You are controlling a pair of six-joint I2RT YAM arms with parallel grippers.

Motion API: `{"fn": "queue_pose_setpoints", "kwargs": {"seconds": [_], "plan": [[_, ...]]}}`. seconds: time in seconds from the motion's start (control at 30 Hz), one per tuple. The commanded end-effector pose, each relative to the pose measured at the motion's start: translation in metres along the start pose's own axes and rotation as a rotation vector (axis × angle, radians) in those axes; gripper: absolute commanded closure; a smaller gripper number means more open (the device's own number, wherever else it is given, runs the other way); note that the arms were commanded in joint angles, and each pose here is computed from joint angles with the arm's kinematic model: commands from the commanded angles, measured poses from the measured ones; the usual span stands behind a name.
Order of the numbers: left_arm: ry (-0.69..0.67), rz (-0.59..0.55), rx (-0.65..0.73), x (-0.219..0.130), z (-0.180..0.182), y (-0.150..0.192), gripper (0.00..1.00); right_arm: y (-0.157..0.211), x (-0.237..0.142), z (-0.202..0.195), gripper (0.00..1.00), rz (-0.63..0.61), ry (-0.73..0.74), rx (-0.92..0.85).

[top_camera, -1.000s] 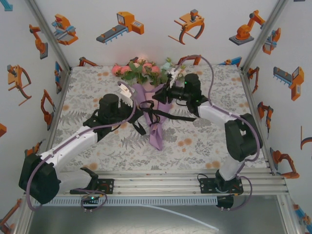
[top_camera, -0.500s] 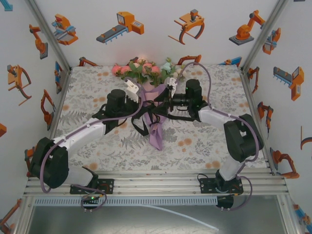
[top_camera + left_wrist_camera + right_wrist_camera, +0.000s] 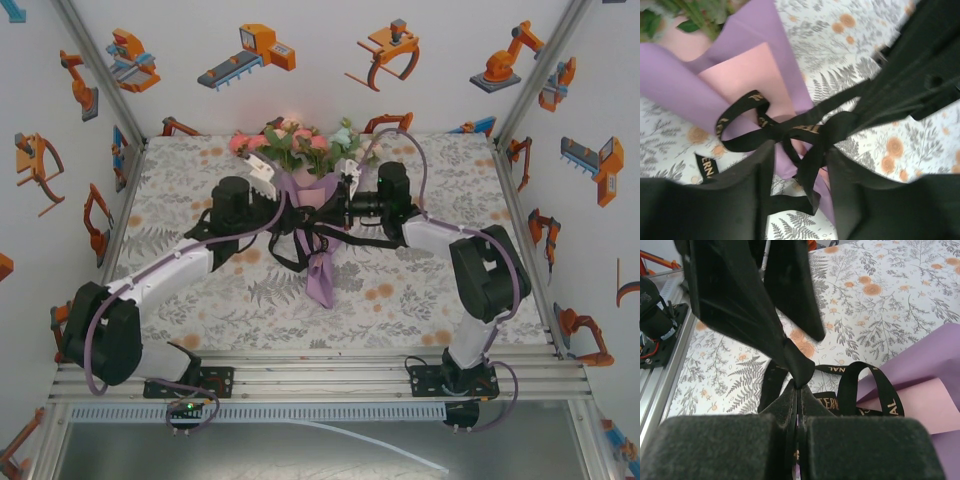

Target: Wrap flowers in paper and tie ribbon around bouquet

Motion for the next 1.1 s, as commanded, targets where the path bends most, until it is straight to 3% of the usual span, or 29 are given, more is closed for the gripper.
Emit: {"fn": "queue_pose_setpoints", "kwargs": {"seconds": [0.0,0.07,0.2,0.37,0.63,0.8,0.93,1.03,1.07], "plan": [[-0.101,-0.073,-0.210,-0.008,0.046,-0.034,0.48,-0.014,-0.014,0.000,1.00,-0.027,0.020,-0.046],[-0.203,0.072,-0.179,0.003,0.060,-0.028,0.48,-0.012,-0.016,0.003,1.00,-0.024,0.017,-0.039],[-0.151,0.309,-0.031,0.031,0.064,-0.014,0.47,-0.011,-0.015,0.003,1.00,-0.025,0.006,-0.032],[-0.042,0.361,0.103,0.060,0.061,-0.001,0.42,-0.014,-0.014,0.002,1.00,-0.027,0.005,-0.031],[-0.114,0.457,0.130,0.100,0.080,0.019,0.42,-0.014,-0.014,0.002,1.00,-0.027,-0.009,-0.014],[-0.139,0.401,0.117,0.105,0.081,0.016,0.58,-0.013,-0.014,0.001,1.00,-0.025,-0.012,-0.003],[-0.109,0.330,0.073,0.096,0.074,0.002,0.82,-0.012,-0.013,-0.001,1.00,-0.019,0.006,0.007],[-0.131,0.261,-0.053,0.084,0.069,-0.020,1.00,-0.008,-0.012,-0.008,1.00,0.010,0.089,0.033],[-0.151,0.224,-0.128,0.077,0.068,-0.030,1.00,-0.005,-0.010,-0.012,1.00,0.032,0.130,0.051]]}}
Point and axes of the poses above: each hand's point on the last joint's axis, 136 mm out from that joint toward the fingers, its own x axis out along the fingers, its own z axis along the line the jaws close on, y = z × x, the point moved 6 cm from there along -x, back along the fingers, and after that the axes turned 10 degrees about -x, right-handed, at the moved point
